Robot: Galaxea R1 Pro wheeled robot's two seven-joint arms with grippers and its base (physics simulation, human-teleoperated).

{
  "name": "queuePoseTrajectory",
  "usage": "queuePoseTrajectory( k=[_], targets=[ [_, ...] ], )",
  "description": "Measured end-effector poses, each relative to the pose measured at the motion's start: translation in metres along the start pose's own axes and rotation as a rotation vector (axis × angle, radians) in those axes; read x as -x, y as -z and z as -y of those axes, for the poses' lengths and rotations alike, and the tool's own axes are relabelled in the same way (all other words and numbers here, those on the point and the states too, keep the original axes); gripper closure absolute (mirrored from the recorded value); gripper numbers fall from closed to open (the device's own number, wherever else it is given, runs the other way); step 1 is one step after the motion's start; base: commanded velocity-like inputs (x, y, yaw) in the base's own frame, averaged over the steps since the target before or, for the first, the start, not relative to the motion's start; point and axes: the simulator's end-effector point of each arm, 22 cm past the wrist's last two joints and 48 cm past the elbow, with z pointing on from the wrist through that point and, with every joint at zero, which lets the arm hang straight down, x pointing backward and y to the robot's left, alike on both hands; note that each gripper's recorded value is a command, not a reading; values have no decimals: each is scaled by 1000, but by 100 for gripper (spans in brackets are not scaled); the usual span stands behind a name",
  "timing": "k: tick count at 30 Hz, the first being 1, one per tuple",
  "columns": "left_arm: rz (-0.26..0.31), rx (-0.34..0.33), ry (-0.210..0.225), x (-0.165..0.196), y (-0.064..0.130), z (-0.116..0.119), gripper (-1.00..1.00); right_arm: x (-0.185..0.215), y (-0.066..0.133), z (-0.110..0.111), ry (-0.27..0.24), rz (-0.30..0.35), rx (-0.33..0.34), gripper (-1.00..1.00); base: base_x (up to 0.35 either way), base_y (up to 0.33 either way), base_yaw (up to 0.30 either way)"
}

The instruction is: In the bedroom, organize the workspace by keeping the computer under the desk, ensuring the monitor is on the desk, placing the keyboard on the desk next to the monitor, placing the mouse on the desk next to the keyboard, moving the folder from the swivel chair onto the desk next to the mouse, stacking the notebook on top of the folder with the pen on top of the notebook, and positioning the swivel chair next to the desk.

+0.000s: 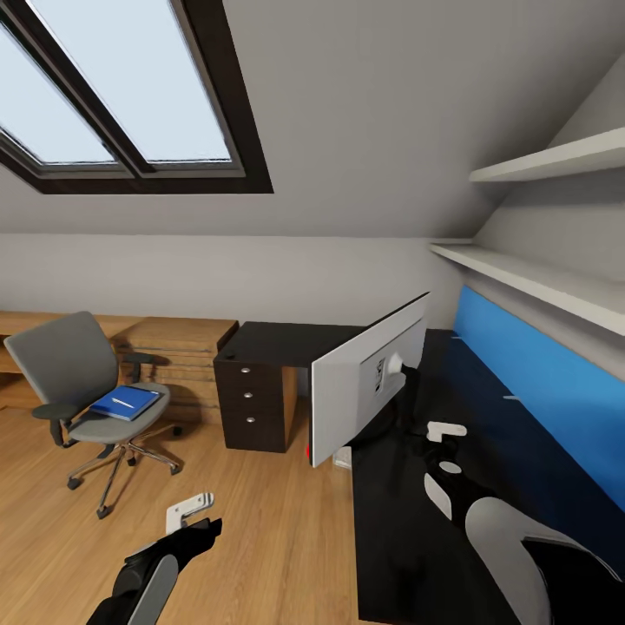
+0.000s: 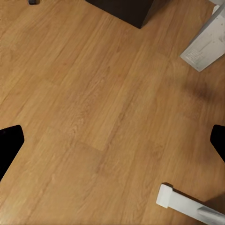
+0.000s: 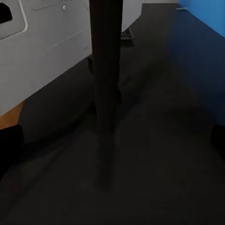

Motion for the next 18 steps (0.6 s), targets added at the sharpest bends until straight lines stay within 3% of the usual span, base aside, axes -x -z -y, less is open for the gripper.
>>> queuePoseTrajectory(
  k=[7,18],
  targets=[
    [0,-1,1,0,0,1,-100,3,1,-3,-4,18,4,-100,27,0,0],
    [0,-1,0,0,1,1,-100,21,6,-18,-25,126,24,-100,219,0,0]
  ],
)
